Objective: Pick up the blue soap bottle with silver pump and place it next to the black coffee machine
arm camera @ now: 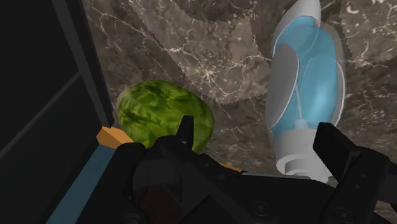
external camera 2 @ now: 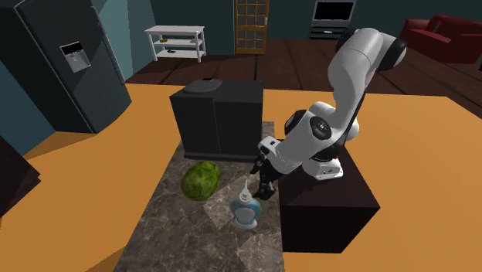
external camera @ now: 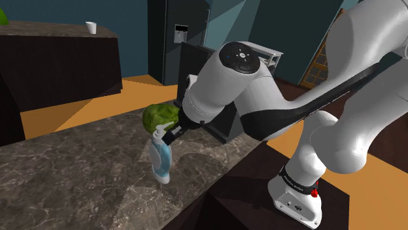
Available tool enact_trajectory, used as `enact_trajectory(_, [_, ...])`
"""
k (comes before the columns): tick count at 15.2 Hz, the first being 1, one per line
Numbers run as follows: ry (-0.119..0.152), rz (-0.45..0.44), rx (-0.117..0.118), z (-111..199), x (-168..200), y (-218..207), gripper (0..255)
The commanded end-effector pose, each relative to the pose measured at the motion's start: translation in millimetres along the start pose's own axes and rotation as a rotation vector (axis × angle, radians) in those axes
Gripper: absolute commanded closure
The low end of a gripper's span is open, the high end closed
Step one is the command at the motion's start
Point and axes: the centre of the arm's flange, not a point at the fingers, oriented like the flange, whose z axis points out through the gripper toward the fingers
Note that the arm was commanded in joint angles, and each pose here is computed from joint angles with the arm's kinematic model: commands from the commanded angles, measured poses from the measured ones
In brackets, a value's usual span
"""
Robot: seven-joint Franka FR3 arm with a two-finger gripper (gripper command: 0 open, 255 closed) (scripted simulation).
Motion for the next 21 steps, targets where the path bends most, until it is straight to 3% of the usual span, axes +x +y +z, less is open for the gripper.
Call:
enact_trajectory(1, [-0.003, 0.017, 0.037, 3, -2, -24, 0])
enact_trajectory(3, [-0.004, 0.026, 0.059, 4, -3, -37, 0])
enact_trajectory(10, [-0.004, 0.026, 0.059, 44, -3, -39, 0])
enact_trajectory(18, [-0.004, 0.026, 0.059, 44, -3, -39, 0])
enact_trajectory(19, [-0.004, 0.026, 0.059, 44, -3, -39, 255])
enact_trajectory(21, [-0.004, 0.026, 0.059, 44, -3, -39, 255])
